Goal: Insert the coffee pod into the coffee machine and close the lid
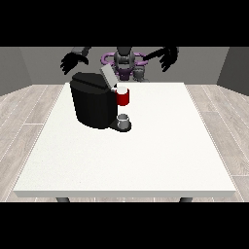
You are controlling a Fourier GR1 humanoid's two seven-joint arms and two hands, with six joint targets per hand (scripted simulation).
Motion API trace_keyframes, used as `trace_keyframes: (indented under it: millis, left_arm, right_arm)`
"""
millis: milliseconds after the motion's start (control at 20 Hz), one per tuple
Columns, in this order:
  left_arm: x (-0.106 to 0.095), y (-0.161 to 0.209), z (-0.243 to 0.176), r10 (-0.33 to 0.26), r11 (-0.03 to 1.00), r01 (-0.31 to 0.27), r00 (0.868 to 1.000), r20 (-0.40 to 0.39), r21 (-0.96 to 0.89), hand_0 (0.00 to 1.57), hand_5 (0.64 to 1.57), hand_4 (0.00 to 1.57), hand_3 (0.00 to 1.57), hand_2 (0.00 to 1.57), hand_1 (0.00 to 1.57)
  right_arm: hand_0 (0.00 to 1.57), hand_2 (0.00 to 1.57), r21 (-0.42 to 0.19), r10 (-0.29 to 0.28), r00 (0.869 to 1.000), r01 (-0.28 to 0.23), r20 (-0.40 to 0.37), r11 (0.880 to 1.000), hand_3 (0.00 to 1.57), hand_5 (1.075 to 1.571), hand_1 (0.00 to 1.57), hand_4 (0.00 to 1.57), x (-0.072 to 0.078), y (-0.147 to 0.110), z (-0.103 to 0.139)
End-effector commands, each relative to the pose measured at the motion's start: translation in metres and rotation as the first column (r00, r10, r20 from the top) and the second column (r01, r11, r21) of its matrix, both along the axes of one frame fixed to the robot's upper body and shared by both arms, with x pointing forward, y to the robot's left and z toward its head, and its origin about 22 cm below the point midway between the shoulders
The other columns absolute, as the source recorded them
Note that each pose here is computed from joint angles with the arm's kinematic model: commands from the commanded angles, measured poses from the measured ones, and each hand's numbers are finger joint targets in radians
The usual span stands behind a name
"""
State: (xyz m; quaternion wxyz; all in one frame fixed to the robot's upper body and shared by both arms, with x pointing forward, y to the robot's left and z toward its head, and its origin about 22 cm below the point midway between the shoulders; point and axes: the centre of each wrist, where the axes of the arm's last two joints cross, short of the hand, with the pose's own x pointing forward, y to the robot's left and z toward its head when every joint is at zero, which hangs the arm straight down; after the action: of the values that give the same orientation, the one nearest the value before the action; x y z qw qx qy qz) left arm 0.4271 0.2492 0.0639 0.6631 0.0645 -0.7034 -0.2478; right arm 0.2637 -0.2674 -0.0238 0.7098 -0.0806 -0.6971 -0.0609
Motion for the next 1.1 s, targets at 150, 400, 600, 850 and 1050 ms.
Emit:
trace_keyframes:
  millis: [150, 400, 600, 850, 1050]
  left_arm:
    - [-0.034, 0.006, -0.063, 0.07, 0.968, -0.097, 0.99, -0.124, -0.23, 0.0, 1.571, 0.14, 0.0, 0.0, 0.0]
    - [-0.058, 0.001, -0.096, 0.051, 0.953, -0.108, 0.978, -0.2, -0.282, 0.0, 1.571, 0.0, 0.0, 0.0, 0.0]
    - [-0.068, 0.006, -0.1, 0.021, 0.933, -0.081, 0.985, -0.171, -0.351, 0.0, 1.571, 0.0, 0.0, 0.0, 0.0]
    - [-0.078, -0.007, -0.102, -0.027, 0.908, -0.056, 0.981, -0.194, -0.415, 0.0, 1.571, 0.03, 0.0, 0.0, 0.0]
    - [-0.083, -0.017, -0.089, -0.018, 0.914, -0.034, 0.992, -0.125, -0.405, 0.0, 1.571, 0.09, 0.0, 0.0, 0.0]
  right_arm:
    - [0.0, 0.0, -0.023, 0.136, 0.99, -0.135, 0.024, 0.991, 0.0, 1.571, 0.0, 0.26, 0.007, -0.001, 0.032]
    - [0.0, 0.0, -0.042, 0.186, 0.982, -0.184, 0.04, 0.982, 0.0, 1.571, 0.0, 0.0, 0.021, 0.005, 0.059]
    - [0.0, 0.0, -0.057, 0.215, 0.974, -0.211, 0.068, 0.976, 0.0, 1.571, 0.0, 0.0, 0.029, 0.009, 0.065]
    - [0.0, 0.0, -0.12, 0.237, 0.971, -0.232, 0.027, 0.965, 0.0, 1.571, 0.0, 0.24, 0.036, -0.003, 0.068]
    - [0.0, 0.0, -0.122, 0.251, 0.965, -0.242, 0.07, 0.963, 0.0, 1.571, 0.0, 0.0, 0.042, 0.01, 0.056]
